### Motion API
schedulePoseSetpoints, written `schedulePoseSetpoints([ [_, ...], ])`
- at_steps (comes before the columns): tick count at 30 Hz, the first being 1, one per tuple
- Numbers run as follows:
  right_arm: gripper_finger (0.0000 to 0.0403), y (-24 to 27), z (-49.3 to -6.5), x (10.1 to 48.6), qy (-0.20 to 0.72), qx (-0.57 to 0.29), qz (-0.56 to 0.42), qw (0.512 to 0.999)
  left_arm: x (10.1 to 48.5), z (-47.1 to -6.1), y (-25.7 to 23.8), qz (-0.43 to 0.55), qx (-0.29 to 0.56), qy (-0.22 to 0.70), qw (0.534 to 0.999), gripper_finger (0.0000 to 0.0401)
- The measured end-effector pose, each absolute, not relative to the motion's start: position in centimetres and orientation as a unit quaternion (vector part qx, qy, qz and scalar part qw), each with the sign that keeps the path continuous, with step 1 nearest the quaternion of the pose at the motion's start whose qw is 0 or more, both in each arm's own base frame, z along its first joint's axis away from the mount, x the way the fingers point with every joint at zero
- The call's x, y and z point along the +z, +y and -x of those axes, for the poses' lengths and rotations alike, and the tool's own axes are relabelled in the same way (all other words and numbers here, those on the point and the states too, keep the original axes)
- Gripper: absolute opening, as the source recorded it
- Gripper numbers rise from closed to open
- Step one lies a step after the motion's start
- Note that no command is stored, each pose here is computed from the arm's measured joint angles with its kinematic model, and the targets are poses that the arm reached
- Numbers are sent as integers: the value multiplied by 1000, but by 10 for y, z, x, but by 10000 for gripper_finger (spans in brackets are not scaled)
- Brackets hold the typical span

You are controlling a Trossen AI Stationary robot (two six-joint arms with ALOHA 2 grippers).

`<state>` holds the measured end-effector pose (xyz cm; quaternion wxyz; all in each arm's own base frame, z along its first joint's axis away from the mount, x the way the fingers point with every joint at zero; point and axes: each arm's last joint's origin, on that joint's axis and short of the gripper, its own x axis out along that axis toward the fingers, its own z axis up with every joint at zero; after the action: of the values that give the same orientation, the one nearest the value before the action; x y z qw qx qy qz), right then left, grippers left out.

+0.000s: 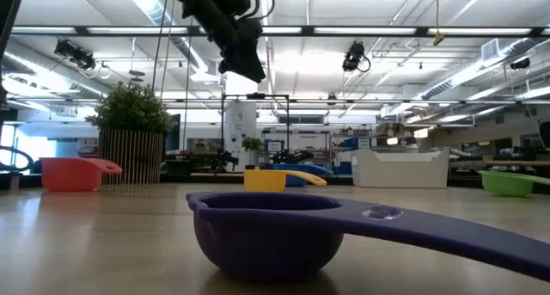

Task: Nest measuring cups in basket
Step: Adjust the blue measuring cup

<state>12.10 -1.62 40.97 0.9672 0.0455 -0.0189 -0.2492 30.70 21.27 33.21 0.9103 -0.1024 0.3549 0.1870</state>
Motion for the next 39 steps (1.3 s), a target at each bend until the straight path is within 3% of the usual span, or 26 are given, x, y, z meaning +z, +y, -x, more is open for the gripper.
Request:
schedulePoseSetpoints([
  [7, 16, -23, -137, 407, -3, -283, -65, 957, 314, -314, 235, 107, 169, 343, 918, 128],
  [15, 16, -29, -144, 403, 4, -300, -80, 951, 259, -345, 240, 11, 75, 406, 911, 128],
  [20, 16, -30, -145, 403, 3, -304, -82, 949, 223, -362, 237, 3, 41, 441, 896, 128],
  [32, 16, -30, -145, 403, 1, -304, -85, 949, 187, -385, 227, 3, 20, 456, 890, 128],
  [39, 16, -30, -144, 404, 0, -304, -85, 949, 180, -391, 230, -21, 53, 455, 889, 128],
])
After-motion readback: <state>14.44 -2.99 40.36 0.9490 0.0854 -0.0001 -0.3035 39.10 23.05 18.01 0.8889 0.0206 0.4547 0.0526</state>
